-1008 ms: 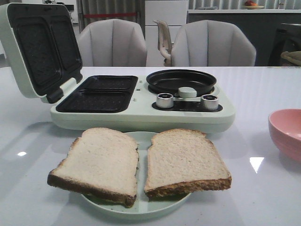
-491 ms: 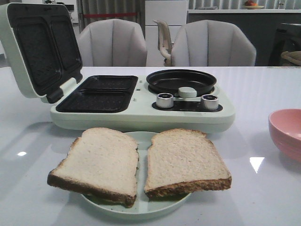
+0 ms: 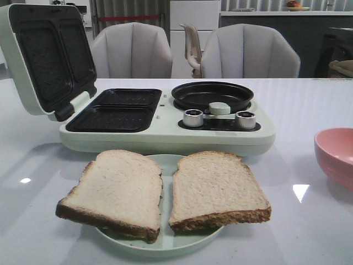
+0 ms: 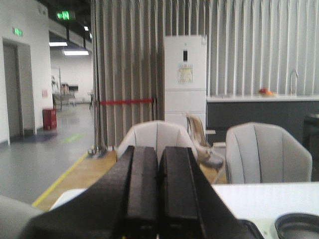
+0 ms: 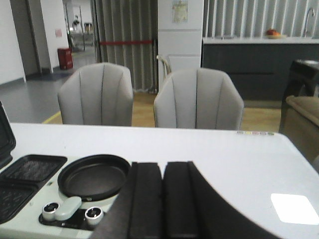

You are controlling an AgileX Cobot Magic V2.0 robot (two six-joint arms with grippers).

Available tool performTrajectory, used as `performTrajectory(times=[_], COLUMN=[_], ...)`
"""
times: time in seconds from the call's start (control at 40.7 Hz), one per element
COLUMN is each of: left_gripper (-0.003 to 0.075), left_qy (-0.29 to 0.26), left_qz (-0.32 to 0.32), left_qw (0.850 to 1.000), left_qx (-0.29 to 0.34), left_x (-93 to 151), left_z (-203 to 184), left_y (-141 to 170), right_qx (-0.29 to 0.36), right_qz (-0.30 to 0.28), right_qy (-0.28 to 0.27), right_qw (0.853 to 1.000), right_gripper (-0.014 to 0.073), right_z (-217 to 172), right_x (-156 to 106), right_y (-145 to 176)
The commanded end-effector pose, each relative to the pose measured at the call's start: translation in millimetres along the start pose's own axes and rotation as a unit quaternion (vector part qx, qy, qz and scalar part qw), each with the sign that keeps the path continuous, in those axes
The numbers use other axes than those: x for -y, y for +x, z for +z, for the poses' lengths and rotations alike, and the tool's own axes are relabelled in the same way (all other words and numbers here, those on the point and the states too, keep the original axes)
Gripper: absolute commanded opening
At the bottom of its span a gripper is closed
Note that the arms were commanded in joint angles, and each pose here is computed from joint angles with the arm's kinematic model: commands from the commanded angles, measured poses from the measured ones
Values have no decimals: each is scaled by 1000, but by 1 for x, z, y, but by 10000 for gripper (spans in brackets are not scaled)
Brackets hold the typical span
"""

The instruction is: Make breakfast with bread and shrimp

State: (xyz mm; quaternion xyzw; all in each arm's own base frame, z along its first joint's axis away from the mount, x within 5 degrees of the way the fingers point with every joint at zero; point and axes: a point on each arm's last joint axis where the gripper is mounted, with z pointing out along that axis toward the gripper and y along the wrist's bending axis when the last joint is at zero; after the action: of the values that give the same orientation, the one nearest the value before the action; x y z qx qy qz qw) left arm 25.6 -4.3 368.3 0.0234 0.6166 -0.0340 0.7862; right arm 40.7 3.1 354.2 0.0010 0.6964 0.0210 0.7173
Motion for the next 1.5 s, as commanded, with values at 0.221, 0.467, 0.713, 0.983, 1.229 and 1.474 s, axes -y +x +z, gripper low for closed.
performTrajectory(times=[0.221,0.467,0.713,0.983,1.229,1.474], left_gripper=[100,100,251,641,567,548], left_qy=[10,17,17,60,220,370], left_qz=[-7,-11,-13,40,141,294], left_qw=[990,968,958,946,904,822], left_qx=[-140,-249,-287,-316,-339,-318], left_x=[1,1,1,6,39,78], left_z=[45,66,79,83,89,82], left_y=[-8,17,28,36,66,109], right_qx=[-167,-275,-309,-310,-309,-309], right_qz=[-6,-2,0,0,0,0], right_qy=[-1,-2,-1,-1,-1,-1], right_qw=[986,961,951,951,951,951], right_gripper=[34,36,285,506,506,506], right_z=[54,84,99,99,98,98], right_x=[1,3,3,3,3,3], right_y=[-4,19,29,29,29,29])
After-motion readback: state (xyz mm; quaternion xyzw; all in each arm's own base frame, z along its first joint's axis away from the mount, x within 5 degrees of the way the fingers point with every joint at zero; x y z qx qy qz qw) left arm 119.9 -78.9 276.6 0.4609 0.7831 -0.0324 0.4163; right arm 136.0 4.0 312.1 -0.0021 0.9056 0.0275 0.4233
